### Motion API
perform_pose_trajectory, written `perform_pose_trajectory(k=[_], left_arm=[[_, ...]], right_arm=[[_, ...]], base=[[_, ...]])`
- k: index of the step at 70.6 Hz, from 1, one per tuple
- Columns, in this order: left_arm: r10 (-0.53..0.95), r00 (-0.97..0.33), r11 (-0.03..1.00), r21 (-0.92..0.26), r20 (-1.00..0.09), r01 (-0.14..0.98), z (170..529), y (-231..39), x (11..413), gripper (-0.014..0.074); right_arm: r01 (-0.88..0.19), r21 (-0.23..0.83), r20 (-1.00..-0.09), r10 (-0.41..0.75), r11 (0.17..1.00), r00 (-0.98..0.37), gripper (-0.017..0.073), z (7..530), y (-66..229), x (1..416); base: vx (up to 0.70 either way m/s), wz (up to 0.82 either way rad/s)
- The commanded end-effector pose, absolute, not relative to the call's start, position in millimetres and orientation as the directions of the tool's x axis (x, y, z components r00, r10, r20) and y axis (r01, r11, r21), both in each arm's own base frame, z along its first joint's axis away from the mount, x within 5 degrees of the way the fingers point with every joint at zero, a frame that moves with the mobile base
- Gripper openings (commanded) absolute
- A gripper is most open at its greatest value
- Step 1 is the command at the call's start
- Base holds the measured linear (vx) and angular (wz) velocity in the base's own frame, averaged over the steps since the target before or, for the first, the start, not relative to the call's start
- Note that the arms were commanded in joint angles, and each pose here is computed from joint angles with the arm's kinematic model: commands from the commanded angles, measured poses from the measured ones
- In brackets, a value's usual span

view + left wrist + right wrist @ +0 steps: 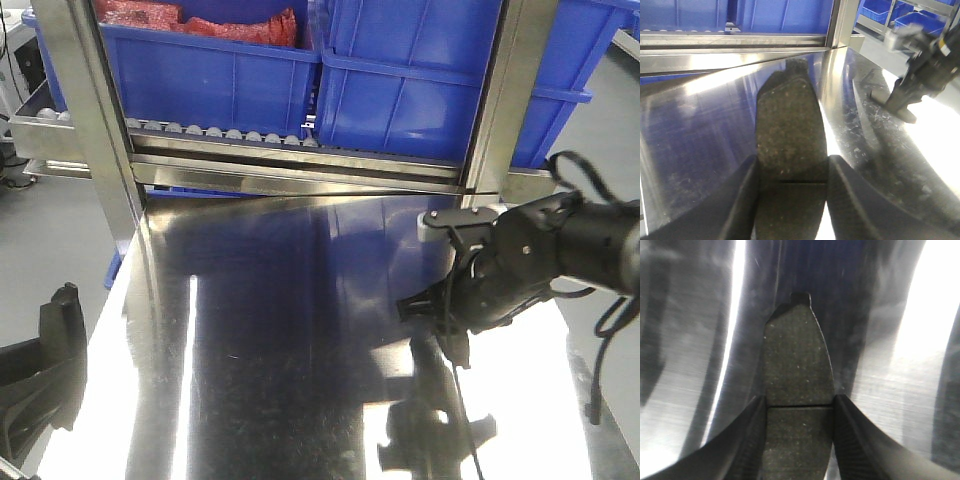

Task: Move and align brake pads A on conveyor
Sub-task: 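Lift the brake pad off the table with the right gripper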

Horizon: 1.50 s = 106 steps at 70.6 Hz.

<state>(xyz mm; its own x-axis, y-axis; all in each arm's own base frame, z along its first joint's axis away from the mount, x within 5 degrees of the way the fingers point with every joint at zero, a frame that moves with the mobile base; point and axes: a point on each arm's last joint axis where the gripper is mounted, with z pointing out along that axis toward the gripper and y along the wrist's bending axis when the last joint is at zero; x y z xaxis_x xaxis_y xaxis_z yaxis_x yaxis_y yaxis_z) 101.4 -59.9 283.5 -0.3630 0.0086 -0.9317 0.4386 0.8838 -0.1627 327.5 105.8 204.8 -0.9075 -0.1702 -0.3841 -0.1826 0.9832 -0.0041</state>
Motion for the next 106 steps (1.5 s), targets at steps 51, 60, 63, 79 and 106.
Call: perform_pose_trajectory(k=[51, 60, 63, 79, 106], left_arm=[[-0.046, -0.264, 0.863, -0.172, -0.963, 0.476, 302.2, -62.8, 102.2, 0.0128], [-0.046, -0.264, 0.863, -0.172, -0.963, 0.476, 302.2, -62.8, 102.2, 0.0128], [-0.046, -0.264, 0.863, -0.172, -0.963, 0.476, 302.2, -62.8, 102.2, 0.0128], [-0.046, -0.264, 0.863, -0.172, -0.963, 0.476, 302.2, -62.8, 102.2, 0.0128], [-0.046, -0.264, 0.863, -0.172, -0.963, 0.476, 302.2, -62.8, 102.2, 0.0128]], right_arm=[[-0.386, -0.016, -0.744, -0.269, 0.922, -0.612, 0.0183, 293.0, 71.9, 166.0], [-0.385, -0.015, -0.777, -0.253, 0.923, -0.576, 0.0183, 295.5, 64.6, 149.8], [-0.385, -0.015, -0.788, -0.248, 0.923, -0.564, 0.0183, 296.9, 63.2, 146.9], [-0.385, -0.013, -0.830, -0.224, 0.923, -0.511, 0.0183, 307.6, 58.3, 136.0], [-0.384, -0.011, -0.832, -0.222, 0.923, -0.509, 0.0183, 308.4, 57.7, 134.5]], base=[[0.00, 0.00], [0.00, 0.00], [0.00, 0.00], [0.00, 0.00], [0.00, 0.00]])
